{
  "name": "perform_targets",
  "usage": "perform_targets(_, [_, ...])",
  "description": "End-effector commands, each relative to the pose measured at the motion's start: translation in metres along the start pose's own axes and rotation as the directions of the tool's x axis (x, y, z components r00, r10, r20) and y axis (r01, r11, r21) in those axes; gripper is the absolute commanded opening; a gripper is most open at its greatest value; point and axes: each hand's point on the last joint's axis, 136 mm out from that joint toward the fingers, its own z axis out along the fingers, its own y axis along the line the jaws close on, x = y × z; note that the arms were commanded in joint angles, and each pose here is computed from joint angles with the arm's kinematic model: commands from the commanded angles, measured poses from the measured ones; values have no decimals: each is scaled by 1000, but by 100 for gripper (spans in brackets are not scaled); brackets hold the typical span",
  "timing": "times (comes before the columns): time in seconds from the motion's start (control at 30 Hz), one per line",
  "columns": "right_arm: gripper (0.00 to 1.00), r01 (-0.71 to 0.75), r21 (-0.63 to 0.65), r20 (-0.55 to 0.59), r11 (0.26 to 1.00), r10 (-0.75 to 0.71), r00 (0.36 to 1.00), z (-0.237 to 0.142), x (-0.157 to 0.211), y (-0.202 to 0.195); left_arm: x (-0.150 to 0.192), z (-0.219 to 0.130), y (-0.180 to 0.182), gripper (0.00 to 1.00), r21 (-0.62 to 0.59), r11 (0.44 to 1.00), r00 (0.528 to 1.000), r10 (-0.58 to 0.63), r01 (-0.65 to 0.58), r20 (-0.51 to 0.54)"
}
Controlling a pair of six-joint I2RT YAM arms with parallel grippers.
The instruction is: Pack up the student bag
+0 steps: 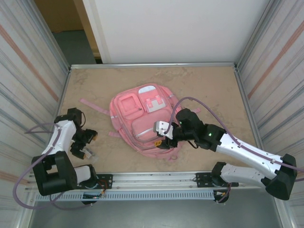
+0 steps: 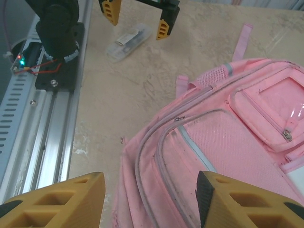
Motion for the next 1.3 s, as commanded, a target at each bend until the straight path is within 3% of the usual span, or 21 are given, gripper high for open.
perform_targets(0.0, [53,-10,18,26,1000,10,1000,-3,-5,0,-16,18,5,91,7,998,996,61,-62,64])
perform_targets(0.2, [53,-16,17,-17,1000,16,1000,-3,3,2,-25,40,3,88,50,996,996,72,-74,48])
perform_targets(0.47, [54,-8,55,11,998,7,1000,-8,-1,-4,-5,49,-6,65,154,988,1000,19,-15,-19])
perform_targets(0.63, [54,-16,29,5,999,15,1000,-8,-3,-1,4,36,-11,55,176,984,999,26,-29,18])
perform_targets(0.73, [54,-10,30,22,999,9,1000,-7,-6,-2,9,33,-15,45,194,980,999,36,-41,26])
perform_targets(1.1, [54,-93,-4,36,996,93,995,6,-6,-2,29,7,-33,41,216,967,989,145,-139,-12])
perform_targets(1.2, [54,-190,7,73,982,189,979,16,-14,-12,48,-9,-51,42,277,941,977,212,-195,-33])
perform_targets(1.27, [55,-386,122,71,914,380,922,24,-16,-39,62,-25,-71,43,325,904,956,294,-278,1])
